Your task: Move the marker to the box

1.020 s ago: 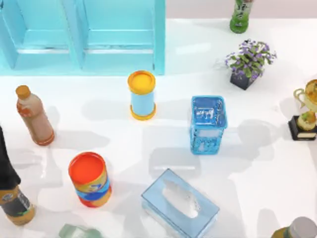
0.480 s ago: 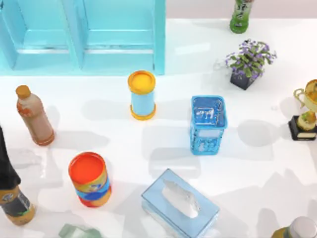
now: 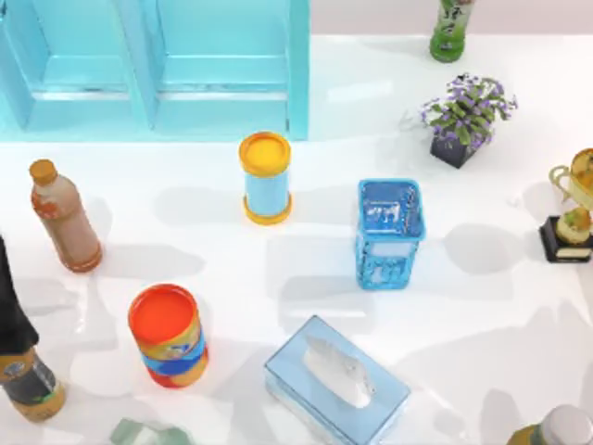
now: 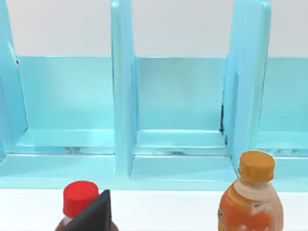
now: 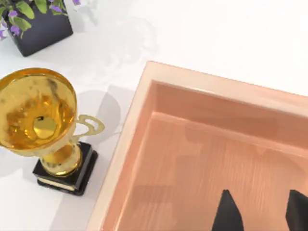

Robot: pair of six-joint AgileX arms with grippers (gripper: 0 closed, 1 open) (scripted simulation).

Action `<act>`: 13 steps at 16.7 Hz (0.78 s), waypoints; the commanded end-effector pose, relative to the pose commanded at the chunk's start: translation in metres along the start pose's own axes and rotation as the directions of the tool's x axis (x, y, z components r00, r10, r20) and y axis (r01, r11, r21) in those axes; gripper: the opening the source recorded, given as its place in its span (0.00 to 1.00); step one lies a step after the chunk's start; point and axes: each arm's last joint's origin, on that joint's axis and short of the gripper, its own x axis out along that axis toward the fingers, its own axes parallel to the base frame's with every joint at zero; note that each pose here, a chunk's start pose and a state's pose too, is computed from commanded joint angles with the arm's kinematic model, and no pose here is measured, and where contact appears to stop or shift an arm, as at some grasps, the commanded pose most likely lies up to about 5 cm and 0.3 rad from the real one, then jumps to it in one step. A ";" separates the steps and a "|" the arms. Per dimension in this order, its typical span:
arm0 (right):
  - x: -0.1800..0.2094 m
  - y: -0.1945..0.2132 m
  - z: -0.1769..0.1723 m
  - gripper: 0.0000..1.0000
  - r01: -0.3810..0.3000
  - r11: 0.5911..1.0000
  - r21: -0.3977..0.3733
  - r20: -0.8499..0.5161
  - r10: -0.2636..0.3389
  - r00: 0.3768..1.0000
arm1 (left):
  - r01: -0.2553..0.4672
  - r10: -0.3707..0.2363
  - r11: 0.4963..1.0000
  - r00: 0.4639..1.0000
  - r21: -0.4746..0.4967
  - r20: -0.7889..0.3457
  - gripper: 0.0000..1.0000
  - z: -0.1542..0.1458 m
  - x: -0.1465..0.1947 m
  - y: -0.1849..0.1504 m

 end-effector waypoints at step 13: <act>0.025 0.004 -0.014 0.38 -0.001 1.000 -0.017 0.006 0.001 1.000 | 0.000 0.000 1.000 1.000 0.000 0.000 1.00 0.000 0.000 0.000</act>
